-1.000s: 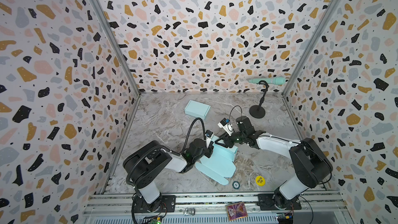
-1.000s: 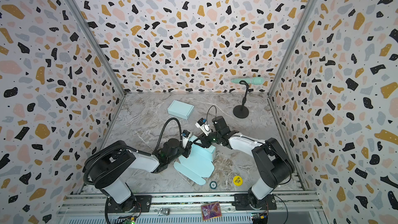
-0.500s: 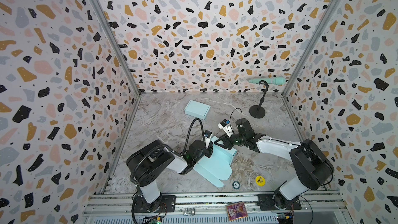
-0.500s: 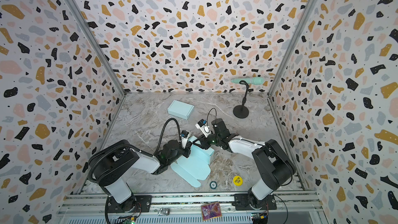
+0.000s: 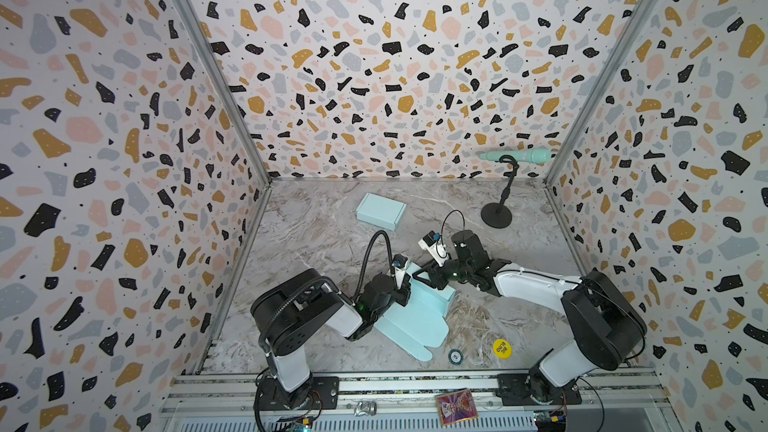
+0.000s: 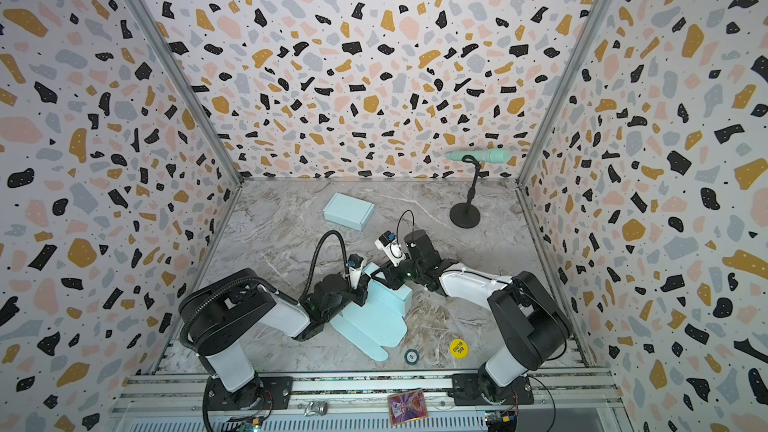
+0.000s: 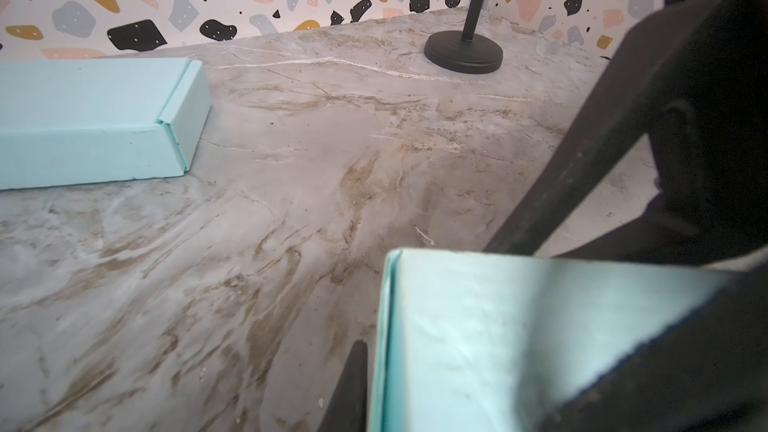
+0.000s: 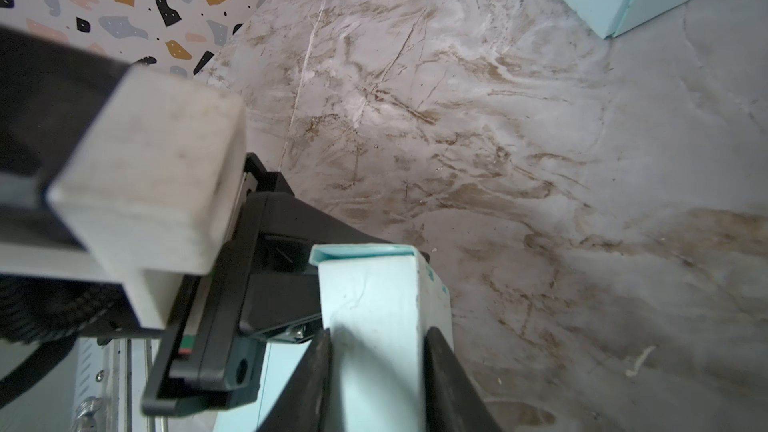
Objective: Fold the paper box
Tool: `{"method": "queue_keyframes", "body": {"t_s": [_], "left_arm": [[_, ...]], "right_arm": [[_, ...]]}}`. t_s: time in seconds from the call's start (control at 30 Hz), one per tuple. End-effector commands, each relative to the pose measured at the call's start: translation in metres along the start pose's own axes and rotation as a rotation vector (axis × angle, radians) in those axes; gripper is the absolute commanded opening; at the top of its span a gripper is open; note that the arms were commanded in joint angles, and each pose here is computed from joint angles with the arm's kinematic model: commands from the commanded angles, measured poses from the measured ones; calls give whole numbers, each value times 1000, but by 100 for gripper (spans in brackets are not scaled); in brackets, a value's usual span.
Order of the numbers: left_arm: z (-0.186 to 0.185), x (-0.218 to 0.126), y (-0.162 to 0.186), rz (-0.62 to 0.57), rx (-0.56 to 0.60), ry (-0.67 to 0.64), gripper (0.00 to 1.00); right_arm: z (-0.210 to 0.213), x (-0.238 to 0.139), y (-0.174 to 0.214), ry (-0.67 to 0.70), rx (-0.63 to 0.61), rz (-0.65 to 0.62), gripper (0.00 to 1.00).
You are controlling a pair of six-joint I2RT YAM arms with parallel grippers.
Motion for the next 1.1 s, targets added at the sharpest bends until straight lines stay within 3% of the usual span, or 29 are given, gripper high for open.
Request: {"method": "queue_keyframes", "body": {"t_s": [0.0,0.43,0.83,1.07], "left_arm": [[2,-4,6,12,1,-10,19],[0,0,8,3,-11,-10,18],[10,0,12,-12,-10,-70,4],[7,-6,13,-9,-35,-43,20]], "right_arm": [[22,0,11,-68,19,58,36],[29,5,13,-62,7,73,35],[38,12,16,-64,8,85,34],[36,8,19,-20,3,96,33]]}}
Point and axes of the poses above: each gripper's point midway between its finger pads, its own x axis out along the fingers, its own z axis along the line the jaws close on, y = z × x, the point moved 3 cm from there along -x, back along the fingers, and after that the axes turned 13 degrees about -x, right-handed, at the moved point
